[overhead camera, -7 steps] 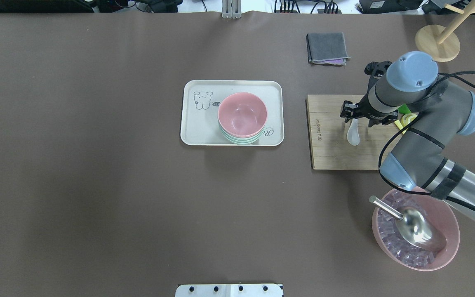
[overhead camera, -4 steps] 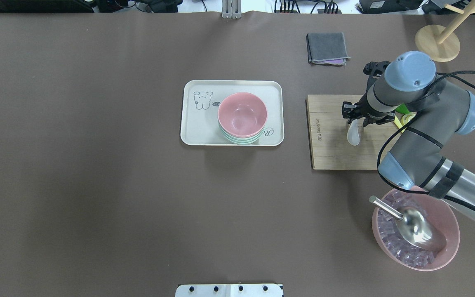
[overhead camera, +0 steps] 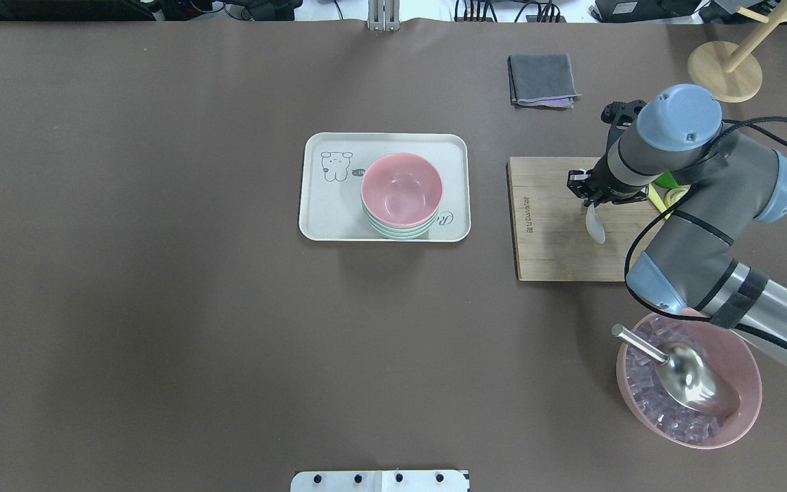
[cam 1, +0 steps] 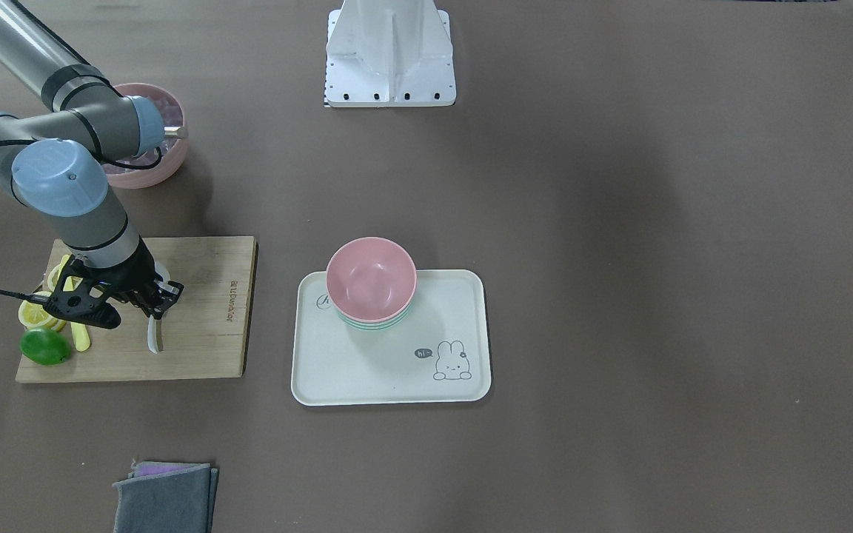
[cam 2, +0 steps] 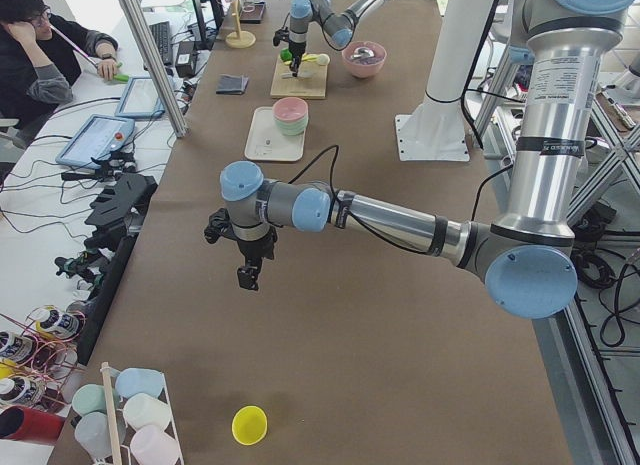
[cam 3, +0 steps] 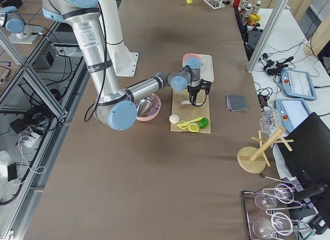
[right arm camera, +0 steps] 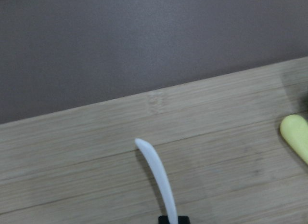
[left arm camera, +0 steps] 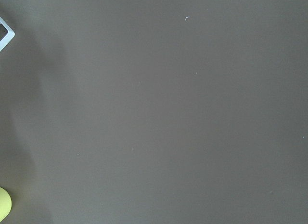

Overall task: Stack pink bowl on green and place spoon
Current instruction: 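Lower the right gripper onto the white spoon and grasp it, then lift the white spoon with the right gripper and carry it to the pink bowl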

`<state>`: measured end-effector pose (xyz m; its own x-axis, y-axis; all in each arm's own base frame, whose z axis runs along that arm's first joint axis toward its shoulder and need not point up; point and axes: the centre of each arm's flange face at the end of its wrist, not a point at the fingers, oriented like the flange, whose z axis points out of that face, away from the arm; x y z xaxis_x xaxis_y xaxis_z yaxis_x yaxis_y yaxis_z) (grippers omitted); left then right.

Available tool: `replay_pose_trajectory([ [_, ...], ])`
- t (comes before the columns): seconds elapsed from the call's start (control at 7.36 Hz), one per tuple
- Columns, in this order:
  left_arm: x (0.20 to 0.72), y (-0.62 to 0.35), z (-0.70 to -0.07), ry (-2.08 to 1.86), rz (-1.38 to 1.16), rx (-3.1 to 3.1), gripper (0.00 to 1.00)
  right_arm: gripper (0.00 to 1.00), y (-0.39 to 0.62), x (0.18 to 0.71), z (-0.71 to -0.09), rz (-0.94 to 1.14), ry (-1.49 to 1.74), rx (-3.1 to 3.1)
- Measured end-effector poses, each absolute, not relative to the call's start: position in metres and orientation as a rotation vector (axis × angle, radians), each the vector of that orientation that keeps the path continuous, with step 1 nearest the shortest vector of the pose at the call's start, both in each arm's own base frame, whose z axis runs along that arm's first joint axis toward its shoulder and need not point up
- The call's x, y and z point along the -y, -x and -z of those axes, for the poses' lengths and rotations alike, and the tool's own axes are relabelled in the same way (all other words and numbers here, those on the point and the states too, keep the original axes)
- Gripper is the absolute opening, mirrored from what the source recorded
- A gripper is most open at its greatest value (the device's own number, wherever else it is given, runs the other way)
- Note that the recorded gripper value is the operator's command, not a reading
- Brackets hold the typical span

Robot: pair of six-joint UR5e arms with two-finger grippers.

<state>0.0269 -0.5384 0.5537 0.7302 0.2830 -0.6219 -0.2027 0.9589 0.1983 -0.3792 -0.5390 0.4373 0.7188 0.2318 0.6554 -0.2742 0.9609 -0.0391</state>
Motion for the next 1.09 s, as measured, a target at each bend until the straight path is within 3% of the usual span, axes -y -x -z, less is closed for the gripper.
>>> replay_pose_trajectory([
  [0.41, 0.538, -0.027, -0.556, -0.116, -0.268, -0.703, 0.98, 0.00, 0.385, 0.553, -0.396, -0.282, -0.085, 0.752],
  [1.09, 0.538, -0.011, -0.579, -0.108, -0.296, -0.697, 0.98, 0.00, 0.420, 0.584, -0.237, -0.437, -0.026, 0.782],
])
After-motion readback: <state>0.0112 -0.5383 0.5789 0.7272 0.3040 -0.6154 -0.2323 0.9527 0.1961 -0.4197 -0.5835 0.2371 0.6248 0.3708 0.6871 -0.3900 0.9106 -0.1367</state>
